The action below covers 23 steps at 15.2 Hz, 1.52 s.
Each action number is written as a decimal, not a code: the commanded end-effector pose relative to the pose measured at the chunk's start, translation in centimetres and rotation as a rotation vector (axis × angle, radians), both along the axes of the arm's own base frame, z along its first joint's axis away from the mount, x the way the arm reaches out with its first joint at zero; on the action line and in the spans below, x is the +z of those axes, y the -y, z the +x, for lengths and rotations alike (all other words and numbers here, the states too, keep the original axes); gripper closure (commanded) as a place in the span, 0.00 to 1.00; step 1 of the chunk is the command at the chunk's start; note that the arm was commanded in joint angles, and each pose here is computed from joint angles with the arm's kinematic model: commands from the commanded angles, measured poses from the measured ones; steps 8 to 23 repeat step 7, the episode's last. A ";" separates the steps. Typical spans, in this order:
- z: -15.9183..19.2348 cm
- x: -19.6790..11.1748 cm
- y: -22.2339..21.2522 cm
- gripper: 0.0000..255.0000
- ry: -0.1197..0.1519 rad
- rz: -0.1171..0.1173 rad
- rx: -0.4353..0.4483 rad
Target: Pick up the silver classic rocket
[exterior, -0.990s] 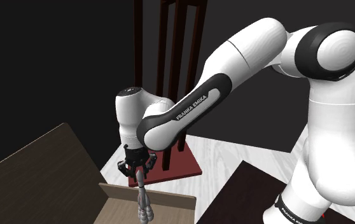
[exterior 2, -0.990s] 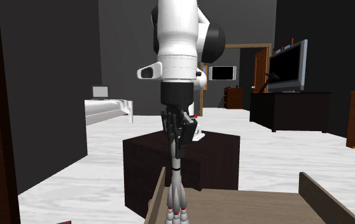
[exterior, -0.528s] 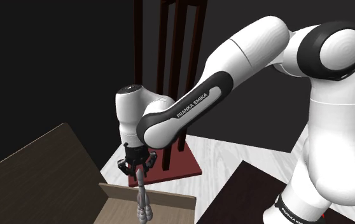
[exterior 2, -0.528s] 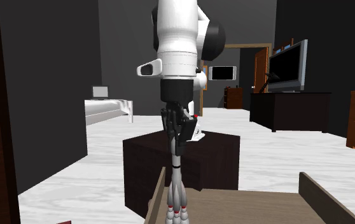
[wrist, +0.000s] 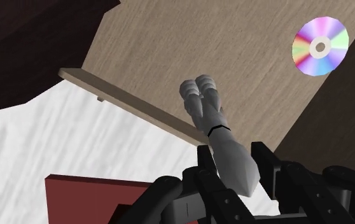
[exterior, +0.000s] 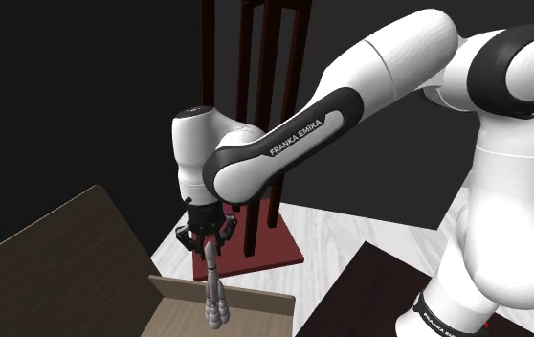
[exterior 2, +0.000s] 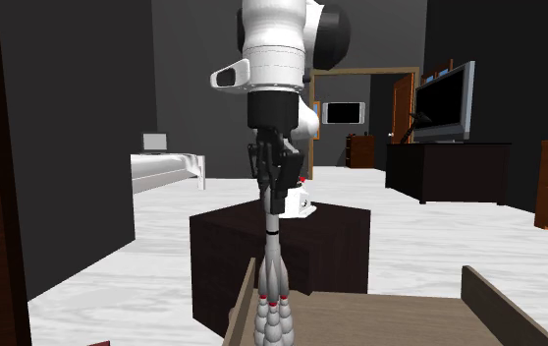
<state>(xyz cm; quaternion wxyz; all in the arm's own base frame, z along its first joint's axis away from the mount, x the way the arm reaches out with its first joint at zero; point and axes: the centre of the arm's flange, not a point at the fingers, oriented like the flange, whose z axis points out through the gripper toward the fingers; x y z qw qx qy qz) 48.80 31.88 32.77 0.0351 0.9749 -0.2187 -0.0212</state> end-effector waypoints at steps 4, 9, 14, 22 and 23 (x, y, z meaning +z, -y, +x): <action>0.0 2.6 0.0 1.00 0.000 0.000 0.000; 0.0 3.2 0.0 1.00 0.000 0.000 0.000; 0.0 3.2 0.0 1.00 0.000 0.000 0.000; 0.0 3.2 0.0 1.00 0.000 0.000 0.000; 0.0 3.2 0.0 1.00 0.000 0.000 0.000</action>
